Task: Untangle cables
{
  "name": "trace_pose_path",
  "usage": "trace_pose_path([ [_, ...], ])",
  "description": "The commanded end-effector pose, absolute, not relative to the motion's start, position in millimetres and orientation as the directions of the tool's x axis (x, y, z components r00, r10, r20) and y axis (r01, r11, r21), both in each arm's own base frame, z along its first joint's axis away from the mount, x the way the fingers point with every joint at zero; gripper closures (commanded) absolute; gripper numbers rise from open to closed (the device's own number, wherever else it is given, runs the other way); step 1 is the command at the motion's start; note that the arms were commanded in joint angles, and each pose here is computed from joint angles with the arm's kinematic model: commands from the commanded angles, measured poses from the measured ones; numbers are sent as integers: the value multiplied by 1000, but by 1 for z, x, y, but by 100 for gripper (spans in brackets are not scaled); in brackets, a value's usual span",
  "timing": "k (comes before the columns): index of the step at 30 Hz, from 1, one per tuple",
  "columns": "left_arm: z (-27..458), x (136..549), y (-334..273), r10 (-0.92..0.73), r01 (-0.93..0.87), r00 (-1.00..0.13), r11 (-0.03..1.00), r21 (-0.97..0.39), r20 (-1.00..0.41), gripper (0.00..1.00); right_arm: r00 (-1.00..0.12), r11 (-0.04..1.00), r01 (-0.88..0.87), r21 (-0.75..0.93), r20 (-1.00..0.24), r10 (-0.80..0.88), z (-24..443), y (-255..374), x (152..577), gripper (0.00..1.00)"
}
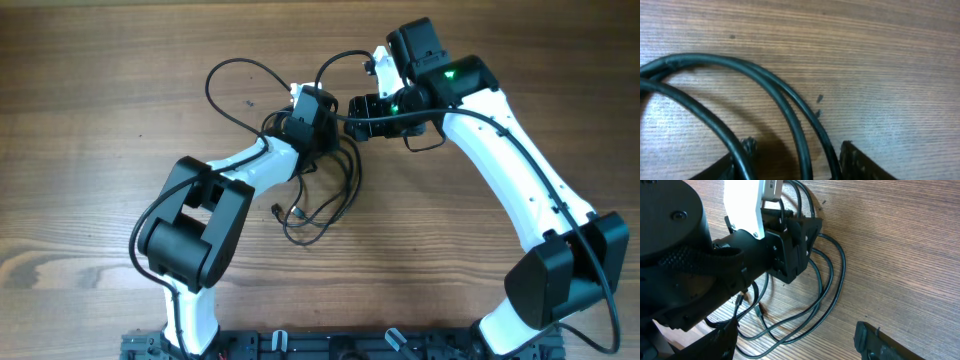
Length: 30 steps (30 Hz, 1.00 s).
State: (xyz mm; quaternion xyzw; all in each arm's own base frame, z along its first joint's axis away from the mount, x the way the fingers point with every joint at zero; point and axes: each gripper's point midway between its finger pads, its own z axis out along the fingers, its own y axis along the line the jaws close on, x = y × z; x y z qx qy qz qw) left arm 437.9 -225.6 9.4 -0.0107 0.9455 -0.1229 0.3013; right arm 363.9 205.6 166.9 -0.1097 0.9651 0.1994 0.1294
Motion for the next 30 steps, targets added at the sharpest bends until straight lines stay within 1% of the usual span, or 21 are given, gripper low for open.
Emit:
trace_pose_path([
  [1,-1,436,-228,-86,57,-823,971,-233,-561,53,-927,894,-284,347,-338,-163,178,205,370,22],
  [2,-1,438,-229,-88,58,-820,970,-236,-565,59,-927,894,-284,347,-338,-163,178,205,370,23],
  [3,-3,438,-230,-90,57,-820,970,-238,-565,61,-927,894,-284,347,-337,-163,178,205,370,23],
  [4,-3,438,-231,-89,59,-819,969,-239,-566,66,-927,894,-284,347,-337,-163,178,205,370,22],
  [5,-2,438,-231,-89,61,-819,969,-239,-568,78,-927,894,-284,347,-337,-163,178,205,370,22],
  [6,2,439,-232,-92,62,-814,968,-243,-573,86,-927,894,-284,347,-337,-164,178,205,370,22],
  [7,10,441,-231,-100,62,-806,966,-250,-584,93,-927,894,-284,347,-338,-164,178,205,370,22],
  [8,22,444,-228,-127,47,-794,962,-269,-594,96,-926,893,-284,348,-340,-163,178,206,371,23],
  [10,49,449,-222,-191,18,-775,946,-323,-603,96,-925,893,-286,348,-344,-163,179,206,372,22],
  [12,87,446,-221,-216,62,-780,907,-416,-587,96,-924,889,-289,355,-347,-162,180,208,372,23],
  [14,117,434,-219,-229,104,-810,850,-516,-540,96,-921,879,-298,373,-354,-162,182,211,373,22],
  [17,146,410,-209,-259,83,-873,757,-648,-414,96,-916,843,-325,429,-366,-167,188,223,372,22],
  [20,167,381,-196,-245,50,-931,648,-760,-271,96,-887,774,-412,481,-405,-221,197,238,368,22],
  [23,176,359,-181,-223,-22,-968,529,-848,-114,96,-770,601,-626,497,-516,-375,212,263,353,23],
  [25,181,352,-176,-197,-19,-977,482,-876,-87,96,-691,495,-719,488,-577,-435,219,273,344,23],
  [27,192,343,-173,-171,-32,-984,404,-914,-41,96,-599,362,-801,477,-645,-474,229,286,330,23],
  [28,196,341,-172,-164,-37,-986,379,-925,-28,96,-575,329,-818,472,-662,-480,232,290,327,23],
  [29,202,338,-174,-148,-34,-989,343,-939,-18,96,-528,276,-849,451,-691,-494,235,297,321,23],
  [30,207,335,-176,-133,-31,-991,315,-949,-11,96,-502,255,-864,434,-701,-507,235,302,317,23],
])
